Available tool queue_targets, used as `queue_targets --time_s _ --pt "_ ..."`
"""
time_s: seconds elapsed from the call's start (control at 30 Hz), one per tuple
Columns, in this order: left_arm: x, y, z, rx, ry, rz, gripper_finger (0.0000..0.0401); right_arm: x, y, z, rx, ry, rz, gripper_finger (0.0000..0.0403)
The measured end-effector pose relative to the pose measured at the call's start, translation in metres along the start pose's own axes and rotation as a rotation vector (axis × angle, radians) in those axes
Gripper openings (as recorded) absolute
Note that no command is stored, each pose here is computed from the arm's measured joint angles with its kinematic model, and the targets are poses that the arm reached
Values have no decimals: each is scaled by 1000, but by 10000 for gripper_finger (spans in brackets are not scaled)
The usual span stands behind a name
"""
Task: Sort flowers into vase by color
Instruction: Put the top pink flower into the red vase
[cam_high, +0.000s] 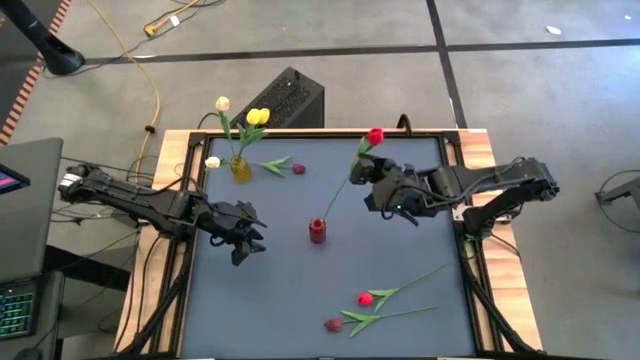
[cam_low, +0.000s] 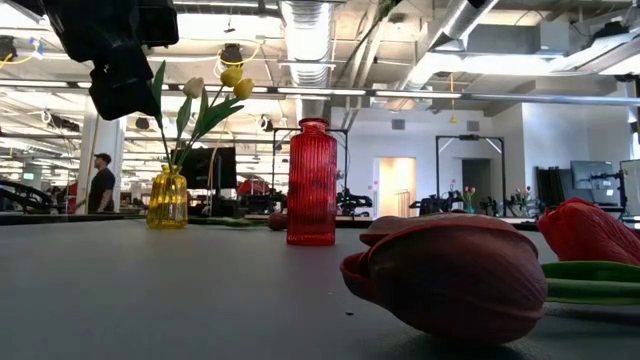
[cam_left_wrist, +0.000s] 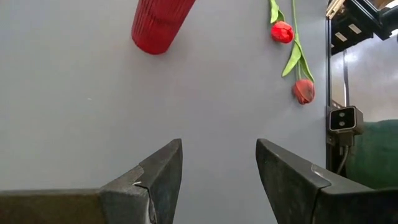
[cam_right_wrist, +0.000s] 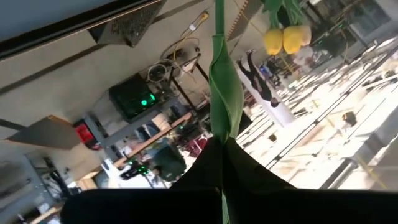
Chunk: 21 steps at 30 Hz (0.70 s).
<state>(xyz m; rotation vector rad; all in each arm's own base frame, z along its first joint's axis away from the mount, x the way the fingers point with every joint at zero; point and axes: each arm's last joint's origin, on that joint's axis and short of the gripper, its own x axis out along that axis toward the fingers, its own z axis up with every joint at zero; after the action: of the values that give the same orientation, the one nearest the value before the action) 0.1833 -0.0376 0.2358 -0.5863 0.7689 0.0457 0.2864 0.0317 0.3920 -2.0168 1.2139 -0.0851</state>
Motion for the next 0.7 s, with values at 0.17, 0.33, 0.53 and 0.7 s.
queue_targets --time_s 0.17,0.33,0.53,0.7 --pt "0 0 0 0 0 0 192 3 -1 4 -34 -13 4 23" --pt "0 0 0 0 1 0 192 6 -4 10 -29 -31 -6 23" --pt "0 0 0 8 9 -9 192 7 -6 8 0 -27 -19 24" --pt "0 -1 -1 8 15 -17 192 10 -5 7 1 -25 -12 24"
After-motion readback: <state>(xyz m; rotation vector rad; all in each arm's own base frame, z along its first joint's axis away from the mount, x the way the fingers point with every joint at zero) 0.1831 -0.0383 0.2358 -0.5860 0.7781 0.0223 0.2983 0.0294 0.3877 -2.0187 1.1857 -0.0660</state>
